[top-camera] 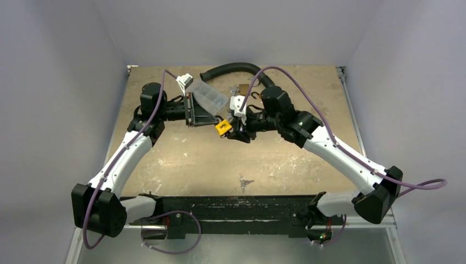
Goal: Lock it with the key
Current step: Adjust the lock.
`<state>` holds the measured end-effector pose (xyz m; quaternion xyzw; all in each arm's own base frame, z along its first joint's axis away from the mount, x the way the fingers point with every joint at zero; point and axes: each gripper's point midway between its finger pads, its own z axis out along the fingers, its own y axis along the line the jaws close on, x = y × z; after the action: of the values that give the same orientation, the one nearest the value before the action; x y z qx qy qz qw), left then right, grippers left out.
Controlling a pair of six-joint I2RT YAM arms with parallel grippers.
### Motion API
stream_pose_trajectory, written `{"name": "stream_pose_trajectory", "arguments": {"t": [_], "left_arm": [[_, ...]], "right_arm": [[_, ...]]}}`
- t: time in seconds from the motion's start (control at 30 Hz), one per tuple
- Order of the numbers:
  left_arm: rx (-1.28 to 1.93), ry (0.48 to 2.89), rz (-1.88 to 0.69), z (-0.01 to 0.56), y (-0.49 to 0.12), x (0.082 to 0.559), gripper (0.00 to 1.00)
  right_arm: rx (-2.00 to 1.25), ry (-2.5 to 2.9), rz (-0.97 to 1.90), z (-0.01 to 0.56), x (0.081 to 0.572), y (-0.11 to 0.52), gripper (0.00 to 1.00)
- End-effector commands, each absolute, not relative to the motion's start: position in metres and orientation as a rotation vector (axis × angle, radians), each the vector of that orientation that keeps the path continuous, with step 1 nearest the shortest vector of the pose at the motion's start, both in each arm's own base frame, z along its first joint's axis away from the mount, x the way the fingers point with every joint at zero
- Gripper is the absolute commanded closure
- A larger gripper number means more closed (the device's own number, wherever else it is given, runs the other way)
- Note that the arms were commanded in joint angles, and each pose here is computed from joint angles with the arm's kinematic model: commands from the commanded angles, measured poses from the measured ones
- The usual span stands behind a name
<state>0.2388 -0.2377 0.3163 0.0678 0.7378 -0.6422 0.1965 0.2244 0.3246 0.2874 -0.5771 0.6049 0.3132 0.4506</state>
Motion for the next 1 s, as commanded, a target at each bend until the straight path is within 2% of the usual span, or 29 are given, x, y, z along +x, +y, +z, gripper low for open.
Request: {"name": "stream_pose_trajectory", "arguments": {"t": [0.0,0.13,0.37,0.7,0.97], "left_arm": [[0.293,2.045,-1.828,0.321,-0.244,0.220,1.00],[0.282,2.045,-1.829,0.321,-0.245,0.220,1.00],[0.277,2.032,-1.809,0.325,-0.246,0.225,1.00],[0.269,2.040,-1.806,0.322,-0.247,0.229,1.00],[0.299,2.046,-1.811,0.321,-0.246,0.223,1.00]], "right_arm": [[-1.326,1.398,0.803,0.330,0.234,0.338,0.56],[-1.282,1.436,0.860,0.328,0.235,0.344,0.49],[-1.309,1.441,0.865,0.319,0.233,0.343,0.47],[-1.345,1.438,0.884,0.312,0.225,0.341,0.33],[-1.319,1.457,0.820,0.312,0.235,0.334,0.30]]}}
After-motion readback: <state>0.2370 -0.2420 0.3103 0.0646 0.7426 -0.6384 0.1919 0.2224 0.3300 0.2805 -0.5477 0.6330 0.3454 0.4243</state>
